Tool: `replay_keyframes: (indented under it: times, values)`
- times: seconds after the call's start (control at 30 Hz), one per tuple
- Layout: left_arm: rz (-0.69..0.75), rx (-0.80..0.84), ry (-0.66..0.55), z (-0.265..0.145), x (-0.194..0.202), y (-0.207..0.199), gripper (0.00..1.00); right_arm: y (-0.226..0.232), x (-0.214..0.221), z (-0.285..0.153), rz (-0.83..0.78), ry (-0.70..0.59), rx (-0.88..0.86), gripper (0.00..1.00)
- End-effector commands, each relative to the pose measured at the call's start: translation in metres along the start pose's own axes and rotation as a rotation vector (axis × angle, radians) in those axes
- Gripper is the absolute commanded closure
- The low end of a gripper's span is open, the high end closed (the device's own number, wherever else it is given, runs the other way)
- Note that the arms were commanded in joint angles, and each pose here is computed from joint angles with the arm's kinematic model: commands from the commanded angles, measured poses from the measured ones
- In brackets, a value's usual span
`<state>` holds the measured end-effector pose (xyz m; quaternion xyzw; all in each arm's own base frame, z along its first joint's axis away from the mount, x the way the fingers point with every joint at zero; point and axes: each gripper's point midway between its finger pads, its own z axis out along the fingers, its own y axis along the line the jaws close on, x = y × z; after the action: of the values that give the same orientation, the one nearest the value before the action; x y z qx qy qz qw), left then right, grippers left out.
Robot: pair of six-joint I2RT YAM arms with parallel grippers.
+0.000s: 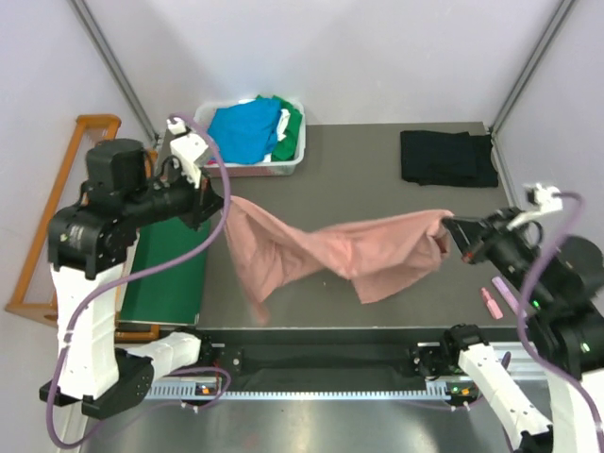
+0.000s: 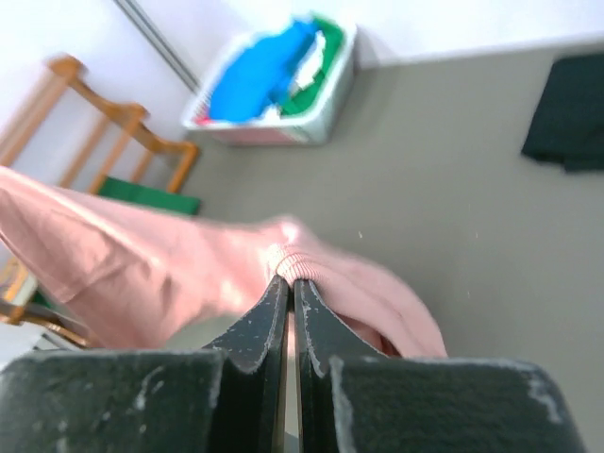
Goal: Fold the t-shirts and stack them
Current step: Flatten the tshirt out
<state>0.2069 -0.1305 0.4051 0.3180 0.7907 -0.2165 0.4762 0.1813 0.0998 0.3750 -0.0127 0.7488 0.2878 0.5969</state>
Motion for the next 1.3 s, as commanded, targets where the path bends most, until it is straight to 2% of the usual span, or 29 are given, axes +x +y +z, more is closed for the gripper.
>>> replay_keyframes:
  times: [0.0,0.03,0.1,0.17,0.2,0.33,0.37,0.43,0.47,0.53,0.57,0.6,0.7,0.73,0.8,0.83,0.9,0.93,1.03,1.1,1.17,1.27]
  values:
    - [0.059,0.021,-0.060,-0.050,-0.013,-0.029,1.00,0.026,-0.036,-0.053,-0.035,-0.143,-0.041,1.00]
    - [0.053,0.026,-0.057,-0.056,-0.011,-0.034,1.00,0.039,-0.052,-0.072,-0.045,-0.204,-0.068,1.00]
    - [0.055,0.030,-0.081,-0.066,-0.016,-0.040,1.00,0.048,-0.065,-0.088,-0.053,-0.249,-0.086,1.00]
    - [0.059,0.039,-0.088,-0.067,-0.013,-0.044,1.00,0.046,-0.071,-0.091,-0.048,-0.245,-0.058,1.00]
    - [0.034,0.046,-0.044,-0.055,0.000,-0.039,1.00,0.042,-0.069,-0.086,-0.042,-0.231,-0.037,1.00]
    - [0.004,0.039,0.045,-0.021,0.036,-0.023,1.00,-0.006,-0.031,-0.029,0.037,-0.084,0.128,1.00]
    - [-0.018,0.042,0.088,-0.002,0.053,-0.015,1.00,-0.013,-0.029,-0.016,0.045,-0.087,0.149,1.00]
    - [-0.027,0.048,0.131,0.017,0.072,-0.008,1.00,-0.037,0.003,0.022,0.081,0.010,0.202,1.00]
    - [-0.059,0.043,0.202,0.035,0.099,0.000,1.00,-0.046,0.011,0.036,0.087,0.029,0.225,1.00]
    - [-0.056,0.021,0.227,0.059,0.114,0.016,1.00,-0.072,0.031,0.076,0.095,0.072,0.276,1.00]
    - [-0.078,0.019,0.285,0.074,0.138,0.022,1.00,-0.082,0.038,0.090,0.099,0.090,0.293,1.00]
    - [-0.056,-0.024,0.273,0.087,0.139,0.036,1.00,-0.090,0.038,0.107,0.098,0.073,0.294,1.00]
    - [-0.065,-0.103,0.368,0.120,0.172,0.068,1.00,-0.140,0.074,0.159,0.155,0.188,0.387,1.00]
    - [-0.068,-0.124,0.392,0.139,0.179,0.082,1.00,-0.151,0.067,0.172,0.168,0.160,0.391,1.00]
    - [-0.080,-0.165,0.426,0.156,0.186,0.101,1.00,-0.169,0.084,0.198,0.195,0.218,0.400,1.00]
    - [-0.090,-0.200,0.485,0.171,0.200,0.118,1.00,-0.175,0.087,0.206,0.199,0.230,0.407,1.00]
    - [-0.115,-0.239,0.506,0.184,0.197,0.137,1.00,-0.177,0.084,0.223,0.195,0.248,0.392,1.00]
    - [-0.143,-0.255,0.563,0.195,0.212,0.147,1.00,-0.183,0.095,0.231,0.200,0.282,0.399,1.00]
    - [-0.198,-0.327,0.552,0.209,0.209,0.175,1.00,-0.188,0.093,0.245,0.184,0.300,0.395,0.97]
    - [-0.235,-0.414,0.500,0.210,0.199,0.200,1.00,-0.189,0.085,0.251,0.168,0.293,0.395,0.91]
    - [-0.292,-0.475,0.439,0.205,0.184,0.221,1.00,-0.195,0.083,0.256,0.162,0.294,0.412,1.00]
    - [-0.324,-0.478,0.388,0.199,0.169,0.231,1.00,-0.193,0.074,0.264,0.163,0.282,0.403,1.00]
